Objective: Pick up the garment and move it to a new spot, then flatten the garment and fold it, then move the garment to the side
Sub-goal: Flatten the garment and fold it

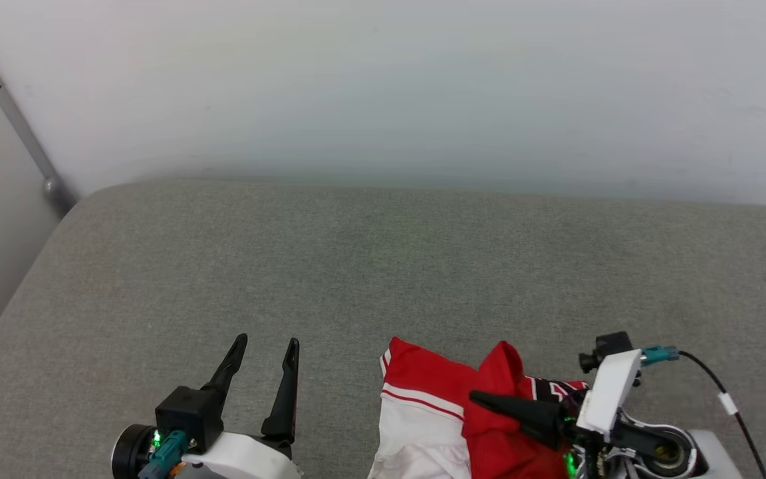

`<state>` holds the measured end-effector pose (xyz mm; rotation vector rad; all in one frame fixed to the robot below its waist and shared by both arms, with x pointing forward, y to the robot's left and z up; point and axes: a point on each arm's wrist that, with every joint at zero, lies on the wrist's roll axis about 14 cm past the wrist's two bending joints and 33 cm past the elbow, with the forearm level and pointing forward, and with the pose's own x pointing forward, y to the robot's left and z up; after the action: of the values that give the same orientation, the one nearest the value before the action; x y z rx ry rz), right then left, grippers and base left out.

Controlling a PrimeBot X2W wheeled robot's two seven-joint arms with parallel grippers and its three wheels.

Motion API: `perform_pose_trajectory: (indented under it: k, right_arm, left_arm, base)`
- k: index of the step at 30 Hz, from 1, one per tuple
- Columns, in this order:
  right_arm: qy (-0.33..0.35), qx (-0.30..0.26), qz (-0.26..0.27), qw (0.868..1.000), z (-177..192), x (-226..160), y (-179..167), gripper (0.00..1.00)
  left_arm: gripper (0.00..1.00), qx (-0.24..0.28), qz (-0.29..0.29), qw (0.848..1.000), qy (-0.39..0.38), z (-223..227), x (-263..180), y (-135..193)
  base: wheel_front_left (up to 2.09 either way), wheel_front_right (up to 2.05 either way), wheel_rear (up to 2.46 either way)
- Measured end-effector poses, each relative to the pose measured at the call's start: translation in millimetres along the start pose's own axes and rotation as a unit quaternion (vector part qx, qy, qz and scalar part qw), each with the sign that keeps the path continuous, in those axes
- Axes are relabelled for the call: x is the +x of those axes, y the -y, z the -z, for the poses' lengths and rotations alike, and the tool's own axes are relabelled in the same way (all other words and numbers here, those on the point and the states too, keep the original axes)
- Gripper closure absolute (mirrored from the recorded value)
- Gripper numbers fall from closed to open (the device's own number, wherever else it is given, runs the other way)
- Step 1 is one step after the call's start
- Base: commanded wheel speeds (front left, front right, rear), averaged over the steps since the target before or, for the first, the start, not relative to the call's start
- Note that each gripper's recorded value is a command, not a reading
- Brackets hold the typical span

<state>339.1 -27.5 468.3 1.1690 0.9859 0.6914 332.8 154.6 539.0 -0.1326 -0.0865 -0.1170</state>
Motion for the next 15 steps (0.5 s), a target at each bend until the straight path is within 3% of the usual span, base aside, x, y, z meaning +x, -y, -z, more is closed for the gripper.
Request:
perform_pose_trajectory:
  k: [8,9,11,12,15]
  right_arm:
    - [-0.038,-0.004,-0.001,0.999,34,45,-4,1.00]
    - [-0.037,-0.007,0.006,0.999,36,48,-2,0.87]
    - [-0.028,-0.015,0.023,0.999,37,52,6,0.22]
    - [-0.028,-0.019,0.029,0.999,37,54,8,0.00]
    - [-0.014,-0.044,0.047,0.998,32,57,12,0.00]
  left_arm:
    - [0.00,-0.002,-0.010,1.000,-0.004,3,0,-7]
    - [0.00,-0.002,-0.011,1.000,-0.006,4,0,-7]
    - [0.00,-0.003,-0.013,1.000,-0.008,6,-1,-8]
    - [0.00,-0.004,-0.013,1.000,-0.010,7,-1,-8]
    - [0.00,-0.004,-0.012,1.000,-0.011,8,0,-7]
  base:
    - [0.00,0.00,0.00]
    - [0.00,0.00,0.00]
    - [0.00,0.00,0.00]
    - [0.00,0.00,0.00]
    - [0.00,0.00,0.00]
